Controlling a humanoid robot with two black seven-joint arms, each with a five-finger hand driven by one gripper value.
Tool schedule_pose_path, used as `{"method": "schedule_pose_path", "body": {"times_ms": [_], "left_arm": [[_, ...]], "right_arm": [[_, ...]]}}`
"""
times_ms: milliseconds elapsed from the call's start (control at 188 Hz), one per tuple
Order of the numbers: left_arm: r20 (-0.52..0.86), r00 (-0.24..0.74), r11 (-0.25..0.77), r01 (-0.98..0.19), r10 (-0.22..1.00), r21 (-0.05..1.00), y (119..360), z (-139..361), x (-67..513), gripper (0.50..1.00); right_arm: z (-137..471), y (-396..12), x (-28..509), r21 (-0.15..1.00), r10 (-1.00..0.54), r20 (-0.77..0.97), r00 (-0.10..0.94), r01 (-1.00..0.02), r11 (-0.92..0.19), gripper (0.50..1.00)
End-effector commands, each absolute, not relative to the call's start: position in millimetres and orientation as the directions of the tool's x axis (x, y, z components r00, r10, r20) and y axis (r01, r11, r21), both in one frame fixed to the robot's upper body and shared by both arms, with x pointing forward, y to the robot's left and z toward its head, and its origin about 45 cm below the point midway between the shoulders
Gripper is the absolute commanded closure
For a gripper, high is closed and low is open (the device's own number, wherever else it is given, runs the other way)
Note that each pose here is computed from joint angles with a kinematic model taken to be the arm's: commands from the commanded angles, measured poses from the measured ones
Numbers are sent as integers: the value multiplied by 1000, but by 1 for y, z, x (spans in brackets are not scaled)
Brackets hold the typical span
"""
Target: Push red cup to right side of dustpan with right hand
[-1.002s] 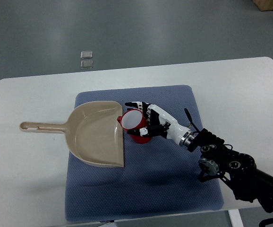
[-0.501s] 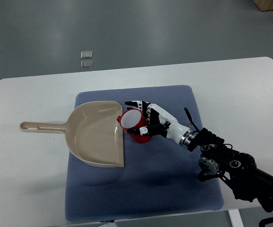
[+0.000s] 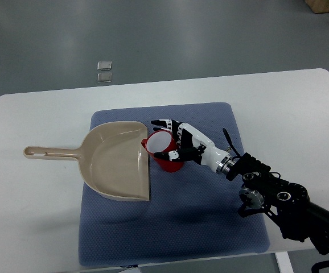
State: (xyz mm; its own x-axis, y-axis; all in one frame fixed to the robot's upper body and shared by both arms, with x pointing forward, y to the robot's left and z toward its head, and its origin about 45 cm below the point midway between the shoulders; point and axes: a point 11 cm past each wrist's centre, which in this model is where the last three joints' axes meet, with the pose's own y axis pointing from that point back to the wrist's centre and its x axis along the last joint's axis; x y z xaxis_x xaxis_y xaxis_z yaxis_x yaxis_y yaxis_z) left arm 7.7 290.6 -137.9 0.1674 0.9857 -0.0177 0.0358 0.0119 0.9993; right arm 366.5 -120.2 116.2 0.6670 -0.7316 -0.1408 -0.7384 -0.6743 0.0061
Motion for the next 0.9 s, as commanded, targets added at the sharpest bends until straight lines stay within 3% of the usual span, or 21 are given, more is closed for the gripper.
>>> {"method": "schedule_pose_path", "body": {"times_ms": [0, 650, 762, 895], "left_arm": [[-21, 168, 15, 36, 986, 999, 289, -138, 8, 500], [-23, 166, 17, 36, 986, 999, 289, -138, 8, 500], [-23, 166, 17, 36, 986, 999, 289, -138, 8, 500], [-23, 168, 17, 36, 986, 999, 289, -138, 8, 500]], "right_arm": [[118, -125, 369, 5, -735, -137, 664, -741, -671, 568], [154, -153, 395, -66, -746, -164, 645, -762, -644, 568], [162, -167, 407, -73, -784, -220, 580, -811, -580, 568], [166, -188, 423, -45, -794, -431, 428, -889, -455, 568]]}}
